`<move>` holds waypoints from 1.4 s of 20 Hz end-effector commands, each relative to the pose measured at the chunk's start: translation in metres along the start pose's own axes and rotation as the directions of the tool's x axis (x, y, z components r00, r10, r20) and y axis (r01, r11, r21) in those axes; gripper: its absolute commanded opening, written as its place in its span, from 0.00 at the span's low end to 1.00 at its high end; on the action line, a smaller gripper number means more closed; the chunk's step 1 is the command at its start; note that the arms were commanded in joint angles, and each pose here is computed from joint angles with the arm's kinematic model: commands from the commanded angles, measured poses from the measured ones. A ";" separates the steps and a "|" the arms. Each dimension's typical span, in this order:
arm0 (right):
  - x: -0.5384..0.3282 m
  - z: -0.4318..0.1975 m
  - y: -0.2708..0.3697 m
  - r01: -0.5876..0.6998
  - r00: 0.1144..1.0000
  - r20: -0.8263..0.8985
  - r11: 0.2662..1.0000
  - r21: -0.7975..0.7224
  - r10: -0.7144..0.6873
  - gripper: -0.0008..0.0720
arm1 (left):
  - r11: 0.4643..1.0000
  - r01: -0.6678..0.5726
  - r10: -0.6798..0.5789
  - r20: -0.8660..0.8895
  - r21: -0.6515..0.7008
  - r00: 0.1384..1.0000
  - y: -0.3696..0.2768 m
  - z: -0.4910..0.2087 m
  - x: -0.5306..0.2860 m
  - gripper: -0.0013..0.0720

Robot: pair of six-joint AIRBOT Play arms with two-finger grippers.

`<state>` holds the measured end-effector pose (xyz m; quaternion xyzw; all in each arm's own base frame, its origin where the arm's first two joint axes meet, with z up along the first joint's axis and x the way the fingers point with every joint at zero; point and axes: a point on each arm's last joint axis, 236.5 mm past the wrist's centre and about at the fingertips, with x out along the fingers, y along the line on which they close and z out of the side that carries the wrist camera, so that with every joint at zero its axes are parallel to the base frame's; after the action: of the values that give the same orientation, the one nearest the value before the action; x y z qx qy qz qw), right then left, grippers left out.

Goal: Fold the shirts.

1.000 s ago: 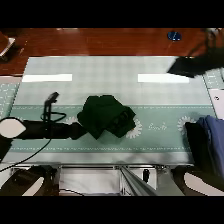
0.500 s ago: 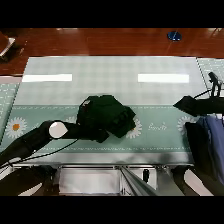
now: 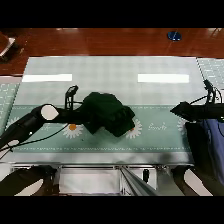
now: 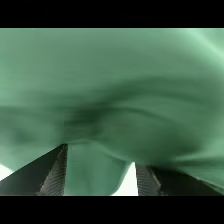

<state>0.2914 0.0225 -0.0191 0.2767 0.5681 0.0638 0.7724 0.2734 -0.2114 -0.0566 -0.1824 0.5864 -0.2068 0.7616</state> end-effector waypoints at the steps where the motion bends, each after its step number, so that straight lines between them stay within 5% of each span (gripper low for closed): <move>1: 0.001 -0.001 -0.001 -0.001 1.000 -0.001 1.000 0.002 0.001 0.57 | 0.997 -0.051 0.053 0.022 -0.066 0.998 0.034 0.019 -0.014 0.71; 10: 0.024 -0.034 0.003 -0.049 0.996 -0.073 0.997 0.053 0.053 0.57 | 0.989 -0.014 0.013 -0.009 -0.144 1.000 0.033 0.017 0.032 0.71; 11: 0.028 -0.039 0.009 -0.054 0.994 -0.094 0.998 0.026 0.056 0.57 | 0.989 0.000 -0.002 -0.014 -0.150 1.000 0.031 0.016 0.035 0.65; 13: 0.040 -0.054 0.027 -0.070 0.987 -0.149 0.997 -0.039 0.063 0.57 | 0.990 0.013 -0.016 -0.018 -0.141 1.000 0.029 0.016 0.038 0.12; 14: 0.047 -0.061 0.034 -0.070 0.982 -0.178 0.996 -0.050 0.061 0.57 | 0.992 0.015 -0.018 -0.020 -0.127 1.000 0.029 0.015 0.038 0.04; 28: 0.135 -0.110 0.133 -0.230 0.909 -0.359 0.973 -0.005 0.213 0.57 | 0.996 0.047 -0.052 -0.063 -0.082 0.997 0.016 0.013 0.032 0.04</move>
<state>0.2589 0.2094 -0.0917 0.3027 0.6657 0.1958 0.6533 0.2986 -0.2134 -0.0882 -0.2215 0.6084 -0.2033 0.7344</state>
